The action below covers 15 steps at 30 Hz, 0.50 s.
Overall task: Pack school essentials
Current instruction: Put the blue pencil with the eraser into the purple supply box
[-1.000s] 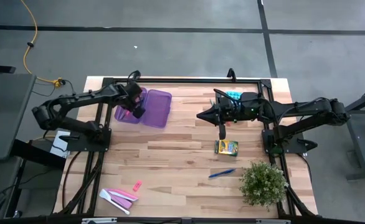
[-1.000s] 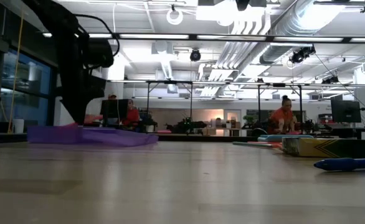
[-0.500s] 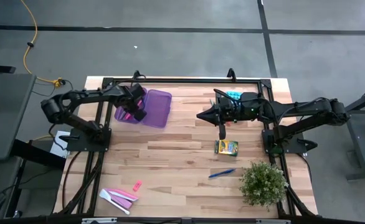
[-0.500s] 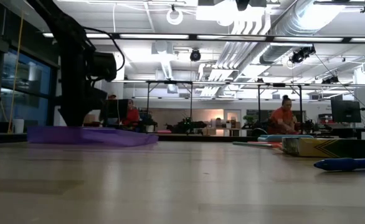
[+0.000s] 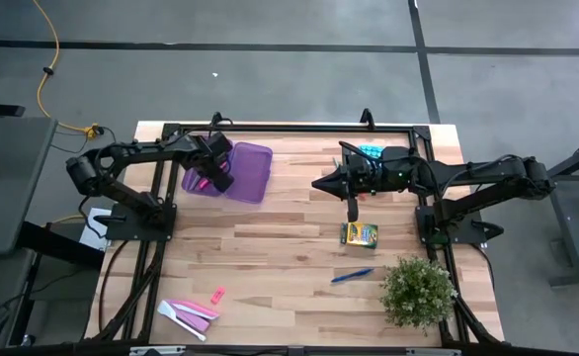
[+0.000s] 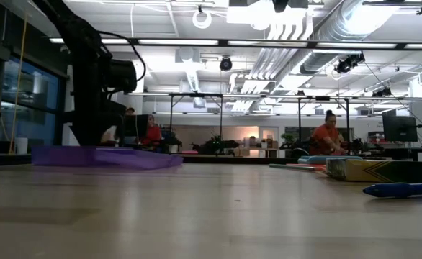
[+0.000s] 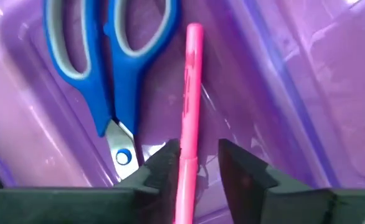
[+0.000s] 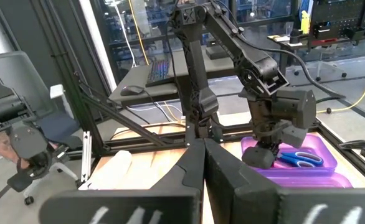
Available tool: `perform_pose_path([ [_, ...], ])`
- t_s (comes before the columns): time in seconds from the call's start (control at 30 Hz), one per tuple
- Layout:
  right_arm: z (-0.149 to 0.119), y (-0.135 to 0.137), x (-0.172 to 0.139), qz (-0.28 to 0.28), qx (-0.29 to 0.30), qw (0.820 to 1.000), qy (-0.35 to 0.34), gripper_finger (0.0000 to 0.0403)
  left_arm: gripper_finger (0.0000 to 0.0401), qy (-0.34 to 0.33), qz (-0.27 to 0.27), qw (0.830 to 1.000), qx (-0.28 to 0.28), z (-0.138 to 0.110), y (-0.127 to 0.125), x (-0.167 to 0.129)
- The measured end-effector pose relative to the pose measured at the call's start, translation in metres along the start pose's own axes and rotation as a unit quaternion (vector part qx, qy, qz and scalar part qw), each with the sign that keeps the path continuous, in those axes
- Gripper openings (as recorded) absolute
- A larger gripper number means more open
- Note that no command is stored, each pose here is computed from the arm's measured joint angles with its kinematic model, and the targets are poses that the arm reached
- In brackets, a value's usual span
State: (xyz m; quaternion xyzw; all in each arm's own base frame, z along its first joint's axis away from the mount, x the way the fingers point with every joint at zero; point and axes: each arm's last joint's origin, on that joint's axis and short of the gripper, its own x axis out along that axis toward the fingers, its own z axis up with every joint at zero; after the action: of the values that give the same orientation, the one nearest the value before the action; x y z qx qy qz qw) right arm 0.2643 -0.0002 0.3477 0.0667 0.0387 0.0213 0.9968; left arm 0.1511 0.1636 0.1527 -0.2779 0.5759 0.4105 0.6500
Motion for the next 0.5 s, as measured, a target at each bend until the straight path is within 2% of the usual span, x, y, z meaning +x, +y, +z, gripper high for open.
perform_pose_path([
  [0.17, 0.0, 0.0, 0.0, 0.0, 0.0, 1.0, 0.0, 0.0, 0.0143, -0.021, -0.009, 1.0, 0.014, 0.017, 0.0, -0.026],
  [0.27, 0.0, 0.0, 0.0, 0.0, 0.0, 1.0, 0.0, 0.0, 0.0159, -0.065, -0.034, 0.997, 0.01, 0.031, 0.001, -0.057],
  [0.33, 0.0, 0.0, 0.0, 0.0, 0.0, 1.0, 0.0, 0.0, 0.0164, -0.118, -0.06, 0.991, -0.002, 0.039, 0.002, -0.084],
  [0.43, 0.0, 0.0, 0.0, 0.0, 0.0, 1.0, 0.0, 0.0, 0.0165, -0.235, -0.119, 0.965, -0.01, 0.043, 0.003, -0.13],
  [0.5, 0.0, 0.0, 0.0, 0.0, 0.0, 1.0, 0.0, 0.0, 0.0162, -0.324, -0.178, 0.929, -0.006, 0.037, 0.001, -0.159],
])
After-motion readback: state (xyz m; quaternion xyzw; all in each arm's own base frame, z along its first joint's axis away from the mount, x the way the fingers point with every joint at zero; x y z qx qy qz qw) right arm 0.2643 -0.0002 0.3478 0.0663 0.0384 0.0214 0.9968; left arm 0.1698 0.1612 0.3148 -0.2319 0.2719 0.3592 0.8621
